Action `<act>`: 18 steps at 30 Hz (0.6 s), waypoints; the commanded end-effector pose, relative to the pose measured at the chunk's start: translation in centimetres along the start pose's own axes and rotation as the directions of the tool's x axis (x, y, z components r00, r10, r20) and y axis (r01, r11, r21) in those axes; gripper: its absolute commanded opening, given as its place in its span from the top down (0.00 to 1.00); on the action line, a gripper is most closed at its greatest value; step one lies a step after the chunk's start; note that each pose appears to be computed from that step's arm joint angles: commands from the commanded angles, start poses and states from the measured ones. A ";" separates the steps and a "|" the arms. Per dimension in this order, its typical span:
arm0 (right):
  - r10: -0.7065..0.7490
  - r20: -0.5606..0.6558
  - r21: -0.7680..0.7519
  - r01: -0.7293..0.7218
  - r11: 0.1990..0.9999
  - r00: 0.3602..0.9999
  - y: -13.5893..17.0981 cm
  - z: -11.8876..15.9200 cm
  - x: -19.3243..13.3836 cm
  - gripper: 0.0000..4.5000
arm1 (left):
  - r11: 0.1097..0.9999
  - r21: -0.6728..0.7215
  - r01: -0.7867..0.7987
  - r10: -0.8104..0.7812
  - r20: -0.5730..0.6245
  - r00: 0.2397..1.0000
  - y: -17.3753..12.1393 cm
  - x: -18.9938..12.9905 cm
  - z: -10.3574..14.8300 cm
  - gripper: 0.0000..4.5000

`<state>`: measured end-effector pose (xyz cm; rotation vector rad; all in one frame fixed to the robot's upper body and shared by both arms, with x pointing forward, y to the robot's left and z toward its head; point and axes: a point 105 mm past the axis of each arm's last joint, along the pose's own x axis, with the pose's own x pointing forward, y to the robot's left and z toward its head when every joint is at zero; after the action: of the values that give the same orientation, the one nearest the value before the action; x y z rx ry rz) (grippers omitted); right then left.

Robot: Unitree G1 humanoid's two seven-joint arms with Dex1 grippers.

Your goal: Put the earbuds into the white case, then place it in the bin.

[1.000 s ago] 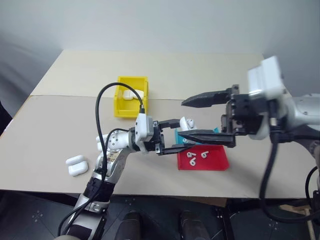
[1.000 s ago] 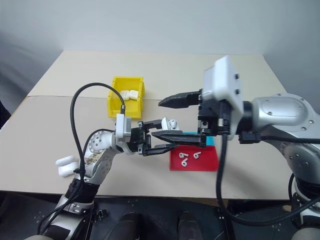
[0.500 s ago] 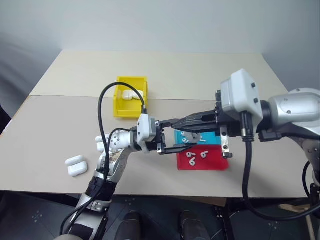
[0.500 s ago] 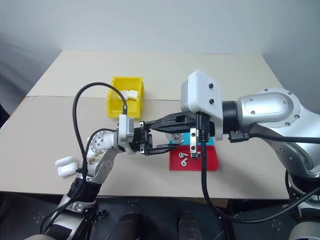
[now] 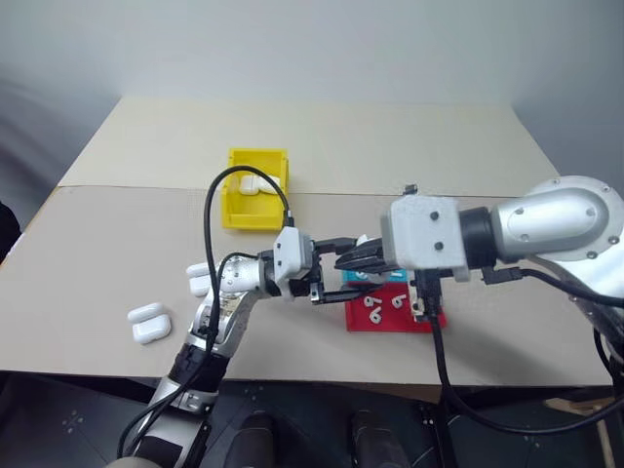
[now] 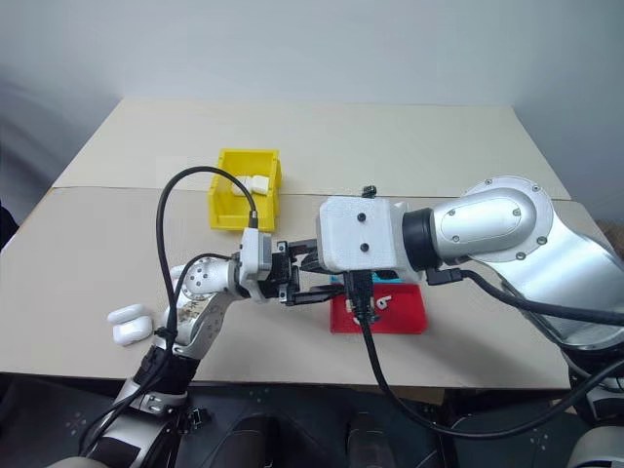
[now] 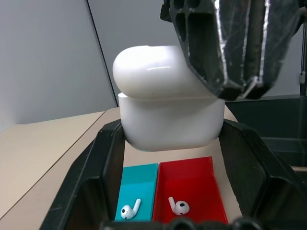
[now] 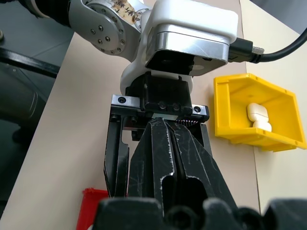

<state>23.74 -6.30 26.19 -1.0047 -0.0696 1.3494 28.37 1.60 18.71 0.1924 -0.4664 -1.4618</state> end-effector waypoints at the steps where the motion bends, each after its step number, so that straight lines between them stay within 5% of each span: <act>1: -0.021 -0.037 -0.020 0.021 1.000 0.999 -0.4 -0.5 -0.6 0.99 | 0.998 0.065 0.005 -0.009 0.070 0.998 0.2 0.3 2.1 0.40; 12: -0.070 -0.058 -0.018 0.069 0.997 0.996 -1.0 -1.3 -1.8 0.99 | 0.998 0.062 0.004 -0.008 0.074 0.997 0.2 0.2 2.1 0.40; 18: -0.178 0.187 0.086 0.164 0.983 0.966 -2.8 2.2 -4.1 0.99 | 0.998 0.053 -0.020 0.016 0.082 0.997 0.3 -0.2 2.3 0.40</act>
<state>24.14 -7.88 28.57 -0.8562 -0.1481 1.3063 28.25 1.88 19.30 0.1720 -0.4957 -1.4545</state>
